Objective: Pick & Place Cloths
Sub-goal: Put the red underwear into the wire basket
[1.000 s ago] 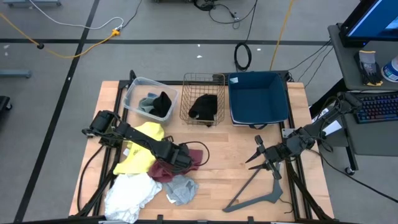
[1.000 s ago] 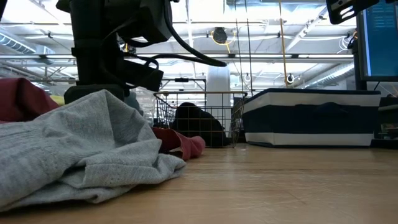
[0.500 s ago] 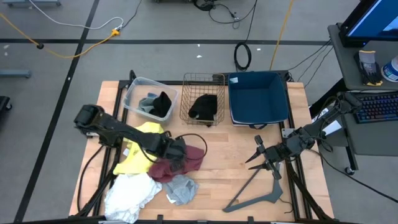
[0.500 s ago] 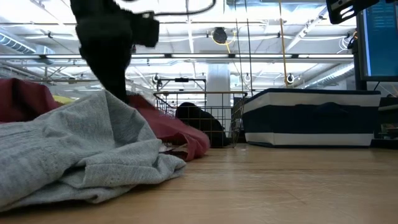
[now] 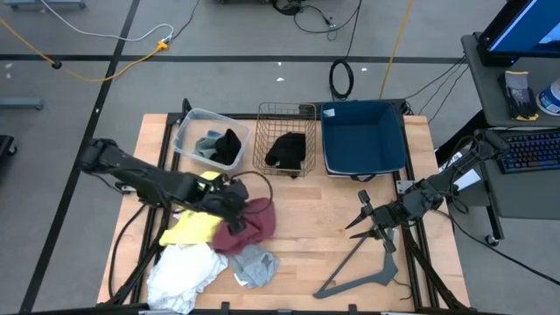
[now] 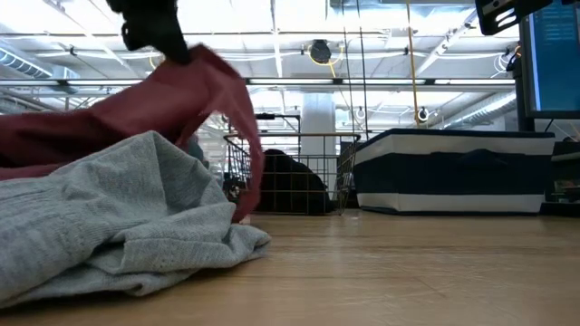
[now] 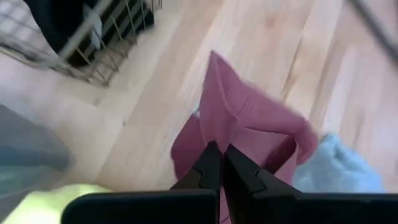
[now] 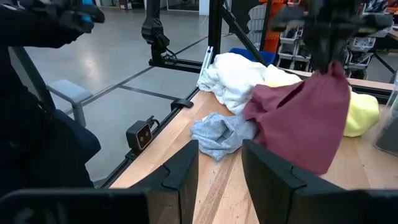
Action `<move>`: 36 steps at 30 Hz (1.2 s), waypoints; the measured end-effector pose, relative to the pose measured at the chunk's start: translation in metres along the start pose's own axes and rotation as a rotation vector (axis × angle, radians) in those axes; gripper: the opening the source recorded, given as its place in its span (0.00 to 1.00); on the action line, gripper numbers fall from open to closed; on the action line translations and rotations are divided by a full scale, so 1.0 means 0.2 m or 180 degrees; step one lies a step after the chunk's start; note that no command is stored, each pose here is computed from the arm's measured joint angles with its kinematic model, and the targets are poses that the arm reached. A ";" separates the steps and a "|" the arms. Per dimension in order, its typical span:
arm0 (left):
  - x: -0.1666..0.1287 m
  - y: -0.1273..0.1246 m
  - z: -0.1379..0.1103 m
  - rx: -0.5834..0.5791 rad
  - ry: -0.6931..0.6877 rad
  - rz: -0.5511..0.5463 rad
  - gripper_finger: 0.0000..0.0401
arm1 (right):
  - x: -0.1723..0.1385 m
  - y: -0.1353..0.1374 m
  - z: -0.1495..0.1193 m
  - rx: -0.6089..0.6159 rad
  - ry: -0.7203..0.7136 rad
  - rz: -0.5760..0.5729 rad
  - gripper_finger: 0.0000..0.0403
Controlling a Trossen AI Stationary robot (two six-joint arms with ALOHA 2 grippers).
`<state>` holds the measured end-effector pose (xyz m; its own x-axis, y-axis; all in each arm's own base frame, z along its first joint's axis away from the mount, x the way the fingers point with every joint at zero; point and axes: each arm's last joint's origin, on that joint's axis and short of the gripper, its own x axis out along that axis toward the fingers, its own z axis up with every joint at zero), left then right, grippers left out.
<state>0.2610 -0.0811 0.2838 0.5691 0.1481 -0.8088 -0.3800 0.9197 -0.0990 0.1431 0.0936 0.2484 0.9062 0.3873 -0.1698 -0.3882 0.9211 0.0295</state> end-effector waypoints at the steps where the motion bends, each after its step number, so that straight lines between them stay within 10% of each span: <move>1: -0.02 0.00 0.01 -0.0024 -0.0083 -0.0027 0.00 | 0.00 0.00 0.00 0.0001 0.0000 0.0000 0.28; 36: -0.59 -0.07 0.26 0.0530 -0.2832 -0.1956 0.00 | 0.00 0.00 0.00 0.0004 -0.0013 0.0000 0.28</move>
<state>0.2372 -0.0931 0.4117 0.9765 -0.2048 0.0669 0.2144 0.9542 -0.2086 0.1431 0.0937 0.2488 0.9068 0.3876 -0.1658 -0.3881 0.9211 0.0306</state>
